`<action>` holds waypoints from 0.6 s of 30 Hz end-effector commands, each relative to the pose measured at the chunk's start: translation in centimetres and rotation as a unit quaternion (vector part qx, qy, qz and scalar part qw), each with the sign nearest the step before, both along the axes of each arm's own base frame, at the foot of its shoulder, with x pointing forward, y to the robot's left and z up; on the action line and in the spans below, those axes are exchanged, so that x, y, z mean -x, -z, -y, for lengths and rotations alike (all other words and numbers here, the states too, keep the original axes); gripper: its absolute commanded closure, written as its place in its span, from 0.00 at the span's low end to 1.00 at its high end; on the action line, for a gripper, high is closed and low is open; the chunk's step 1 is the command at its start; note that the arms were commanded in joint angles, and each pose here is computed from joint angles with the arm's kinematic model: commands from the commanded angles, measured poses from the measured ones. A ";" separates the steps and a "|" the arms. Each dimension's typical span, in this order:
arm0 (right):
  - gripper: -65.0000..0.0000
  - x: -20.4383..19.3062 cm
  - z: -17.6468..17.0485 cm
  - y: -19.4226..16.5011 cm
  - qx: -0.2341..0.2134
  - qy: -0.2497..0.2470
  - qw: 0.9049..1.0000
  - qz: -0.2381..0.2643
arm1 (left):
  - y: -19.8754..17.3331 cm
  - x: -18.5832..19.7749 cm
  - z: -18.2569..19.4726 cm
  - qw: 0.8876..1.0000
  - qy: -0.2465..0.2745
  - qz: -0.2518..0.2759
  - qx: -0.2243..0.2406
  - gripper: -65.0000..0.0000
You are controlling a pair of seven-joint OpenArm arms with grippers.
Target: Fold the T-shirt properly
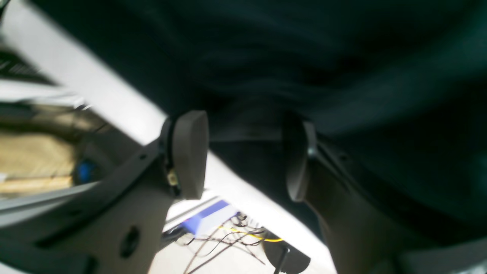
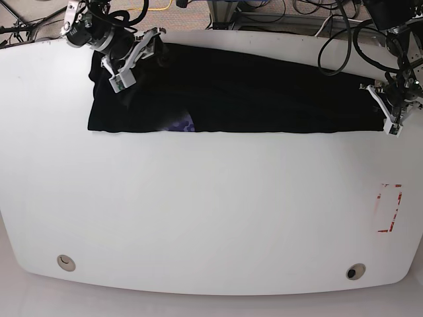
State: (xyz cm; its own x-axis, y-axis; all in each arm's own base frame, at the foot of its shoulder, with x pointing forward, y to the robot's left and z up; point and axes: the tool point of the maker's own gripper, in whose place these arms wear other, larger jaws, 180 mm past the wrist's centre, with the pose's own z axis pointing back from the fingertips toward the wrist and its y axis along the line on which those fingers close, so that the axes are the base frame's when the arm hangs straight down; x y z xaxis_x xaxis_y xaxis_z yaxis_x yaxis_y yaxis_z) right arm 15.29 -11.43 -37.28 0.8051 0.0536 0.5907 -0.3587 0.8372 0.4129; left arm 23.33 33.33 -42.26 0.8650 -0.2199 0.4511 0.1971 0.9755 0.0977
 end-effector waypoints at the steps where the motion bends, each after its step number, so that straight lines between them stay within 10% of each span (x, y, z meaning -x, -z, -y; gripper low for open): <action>1: 0.52 -0.7 1.0 -1.0 0.003 0.016 1.000 0.022 | 2.8 4.1 -0.6 0.995 -0.001 -0.100 -0.027 0.78; 18: 0.53 -5.8 -0.8 -6.0 -0.102 0.016 0.988 0.118 | 2.8 4.2 -0.6 0.994 0.001 -0.101 -0.027 0.78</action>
State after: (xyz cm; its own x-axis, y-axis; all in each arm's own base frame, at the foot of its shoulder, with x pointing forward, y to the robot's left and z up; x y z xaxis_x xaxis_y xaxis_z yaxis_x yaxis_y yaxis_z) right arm 20.36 -10.98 -31.68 0.6624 -0.1168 0.7400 -0.4204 0.7596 0.4962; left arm 23.31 33.33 -42.28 0.8653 -0.2201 0.4505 0.1971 0.9755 0.0979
